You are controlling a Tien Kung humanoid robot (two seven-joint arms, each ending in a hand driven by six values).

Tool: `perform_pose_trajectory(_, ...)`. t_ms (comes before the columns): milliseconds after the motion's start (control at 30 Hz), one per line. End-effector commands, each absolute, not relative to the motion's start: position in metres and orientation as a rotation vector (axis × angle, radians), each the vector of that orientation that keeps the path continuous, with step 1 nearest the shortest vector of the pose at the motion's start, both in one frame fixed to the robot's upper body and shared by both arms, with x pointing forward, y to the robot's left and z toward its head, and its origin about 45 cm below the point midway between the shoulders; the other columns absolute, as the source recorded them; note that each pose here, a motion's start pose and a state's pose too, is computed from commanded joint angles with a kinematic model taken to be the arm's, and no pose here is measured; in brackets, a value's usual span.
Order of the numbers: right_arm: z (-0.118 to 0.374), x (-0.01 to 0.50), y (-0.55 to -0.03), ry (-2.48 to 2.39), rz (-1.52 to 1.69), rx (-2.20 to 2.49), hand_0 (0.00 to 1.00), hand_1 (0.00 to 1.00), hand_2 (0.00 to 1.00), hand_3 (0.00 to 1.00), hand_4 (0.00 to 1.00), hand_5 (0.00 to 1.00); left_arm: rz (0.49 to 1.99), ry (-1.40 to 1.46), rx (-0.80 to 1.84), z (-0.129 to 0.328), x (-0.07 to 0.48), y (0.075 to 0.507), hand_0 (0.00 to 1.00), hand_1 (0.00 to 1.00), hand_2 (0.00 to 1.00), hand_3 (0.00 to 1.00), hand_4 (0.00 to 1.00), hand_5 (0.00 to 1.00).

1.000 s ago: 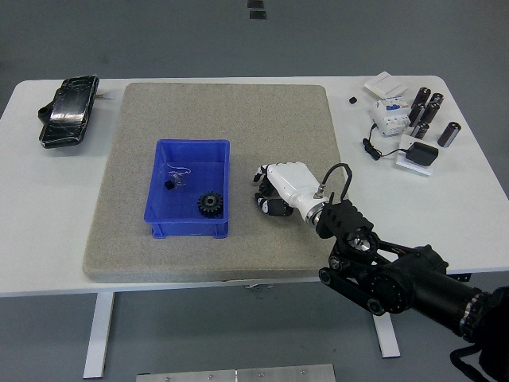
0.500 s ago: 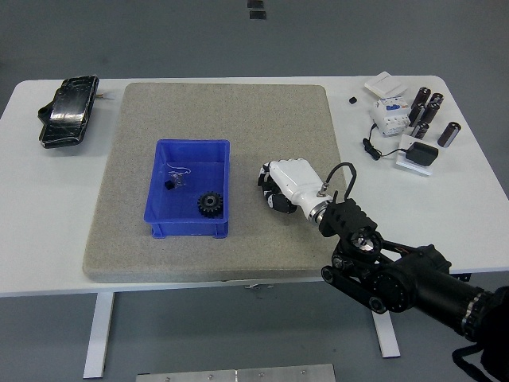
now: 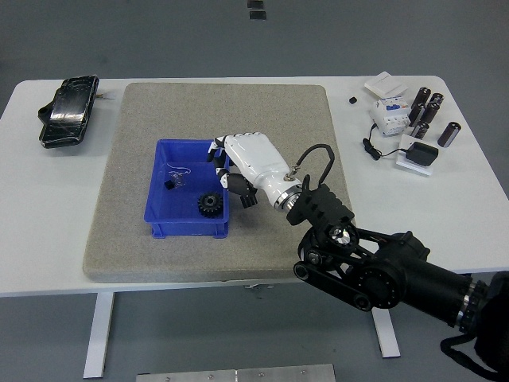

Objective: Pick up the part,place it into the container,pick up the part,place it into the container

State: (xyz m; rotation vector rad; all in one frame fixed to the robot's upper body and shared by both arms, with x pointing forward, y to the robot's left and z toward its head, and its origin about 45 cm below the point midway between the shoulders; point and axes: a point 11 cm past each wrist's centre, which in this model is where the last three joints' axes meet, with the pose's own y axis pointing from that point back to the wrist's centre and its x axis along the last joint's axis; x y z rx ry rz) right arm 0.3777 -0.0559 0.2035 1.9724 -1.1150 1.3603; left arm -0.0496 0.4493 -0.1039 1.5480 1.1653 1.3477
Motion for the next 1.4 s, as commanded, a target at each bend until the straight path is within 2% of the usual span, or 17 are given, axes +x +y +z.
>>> perform_pose_trajectory(100,0.201,0.371,-0.043,-1.087,1.351,2.019,0.421,0.413,0.432,0.518,0.321,0.002,1.35,1.164,1.549,-0.104,-0.049,0.45,0.673,0.645,0.611,0.634,0.688,0.647)
perform_pose_trajectory(133,0.201,0.369,-0.041,-1.081,1.351,2.029,0.469,0.44,0.451,0.531,0.353,0.002,1.35,1.164,1.549,-0.103,-0.049,0.45,0.672,0.645,0.611,0.634,0.691,0.651)
perform_pose_trajectory(300,0.206,0.374,-0.048,-1.132,1.342,2.016,0.469,0.44,0.451,0.531,0.353,0.002,1.346,1.166,1.551,-0.104,-0.05,0.45,0.672,0.645,0.611,0.634,0.691,0.651)
perform_pose_trajectory(333,0.208,0.376,-0.052,-1.149,1.342,2.007,0.52,0.512,0.56,0.613,0.185,0.1,1.346,1.167,1.551,-0.104,-0.051,0.45,0.673,0.645,0.611,0.634,0.693,0.652)
perform_pose_trajectory(500,0.22,0.386,-0.075,-1.246,1.312,1.961,0.52,0.512,0.56,0.613,0.185,0.1,1.345,1.168,1.554,-0.104,-0.052,0.45,0.673,0.645,0.611,0.634,0.693,0.652)
perform_pose_trajectory(533,0.221,0.387,-0.083,-1.265,1.291,1.951,0.499,0.586,0.691,0.714,0.334,0.212,1.345,1.168,1.552,-0.104,-0.052,0.449,0.672,0.645,0.61,0.635,0.695,0.654)
perform_pose_trajectory(700,0.215,0.386,-0.126,-1.327,1.171,1.896,0.499,0.586,0.691,0.714,0.334,0.212,1.341,1.172,1.547,-0.105,-0.052,0.446,0.672,0.645,0.61,0.635,0.695,0.654)
perform_pose_trajectory(733,0.213,0.385,-0.135,-1.334,1.146,1.879,0.44,0.599,0.829,0.863,0.599,0.262,1.339,1.175,1.548,-0.105,-0.054,0.446,0.672,0.645,0.611,0.635,0.696,0.654)
perform_pose_trajectory(900,0.188,0.369,-0.164,-1.301,1.041,1.823,0.44,0.599,0.829,0.863,0.599,0.262,1.336,1.179,1.551,-0.105,-0.056,0.445,0.672,0.645,0.611,0.635,0.696,0.654)
perform_pose_trajectory(933,0.181,0.365,-0.165,-1.289,1.023,1.822,0.405,0.584,0.915,0.943,0.756,0.328,1.336,1.178,1.55,-0.105,-0.056,0.445,0.671,0.645,0.611,0.635,0.698,0.656)
perform_pose_trajectory(1100,0.151,0.348,-0.161,-1.196,0.961,1.843,0.405,0.584,0.915,0.943,0.756,0.328,1.335,1.172,1.549,-0.105,-0.054,0.445,0.671,0.645,0.611,0.635,0.698,0.656)
perform_pose_trajectory(1400,0.131,0.349,-0.137,-1.018,1.003,1.843,0.391,0.569,0.893,0.926,0.755,0.321,1.334,1.167,1.55,-0.105,-0.051,0.446,0.671,0.645,0.611,0.635,0.697,0.654)
